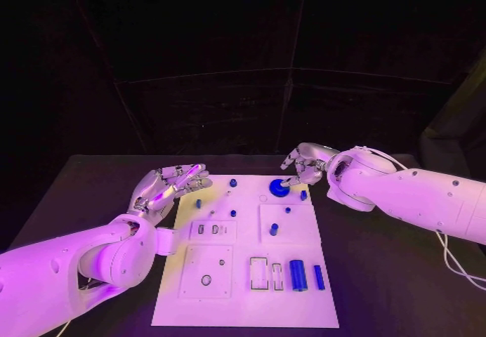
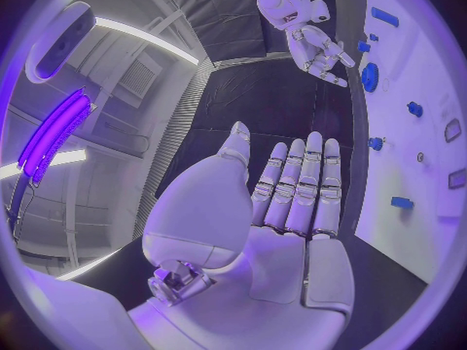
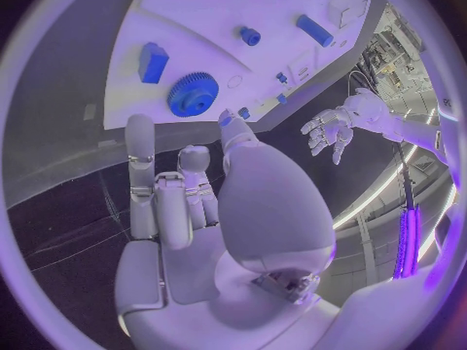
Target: Assemble the parts on the task board
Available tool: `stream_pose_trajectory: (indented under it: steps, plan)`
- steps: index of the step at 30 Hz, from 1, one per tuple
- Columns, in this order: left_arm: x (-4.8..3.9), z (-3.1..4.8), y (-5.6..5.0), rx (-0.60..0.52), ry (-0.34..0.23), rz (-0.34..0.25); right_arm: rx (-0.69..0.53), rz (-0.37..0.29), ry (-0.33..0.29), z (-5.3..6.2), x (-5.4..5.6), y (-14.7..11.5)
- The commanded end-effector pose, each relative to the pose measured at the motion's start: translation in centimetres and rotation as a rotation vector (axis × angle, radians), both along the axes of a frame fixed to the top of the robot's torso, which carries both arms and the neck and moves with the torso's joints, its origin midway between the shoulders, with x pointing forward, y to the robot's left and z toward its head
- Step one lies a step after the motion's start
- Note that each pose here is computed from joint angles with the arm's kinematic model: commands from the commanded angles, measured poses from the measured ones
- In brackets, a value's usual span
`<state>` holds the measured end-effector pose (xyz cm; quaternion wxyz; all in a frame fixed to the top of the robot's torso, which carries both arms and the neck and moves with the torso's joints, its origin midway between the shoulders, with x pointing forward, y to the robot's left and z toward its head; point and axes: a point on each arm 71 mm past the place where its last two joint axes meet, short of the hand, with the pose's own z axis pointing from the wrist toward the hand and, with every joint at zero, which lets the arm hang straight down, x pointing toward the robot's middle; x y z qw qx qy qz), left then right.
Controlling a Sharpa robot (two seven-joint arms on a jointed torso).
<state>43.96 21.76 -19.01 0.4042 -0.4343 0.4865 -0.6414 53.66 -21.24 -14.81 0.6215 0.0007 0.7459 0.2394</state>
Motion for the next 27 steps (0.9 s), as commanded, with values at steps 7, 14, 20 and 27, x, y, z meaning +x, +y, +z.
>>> stream_pose_trajectory:
  steps: [7, 14, 20, 27]
  plan:
    - [0.0, 0.11, -0.2, -0.005, -0.006, -0.02, -0.115, 0.024, 0.041, -0.6, 0.3, 1.0]
    - [0.03, 0.09, -0.2, -0.006, -0.005, -0.022, -0.156, 0.035, 0.03, -0.7, 0.6, 1.5]
    - [0.08, 0.06, -0.2, -0.005, -0.004, -0.021, -0.191, 0.054, 0.031, -0.8, 0.6, 1.9]
    - [0.11, 0.03, -0.2, -0.004, -0.002, -0.022, -0.208, 0.056, 0.032, -0.9, 0.7, 2.0]
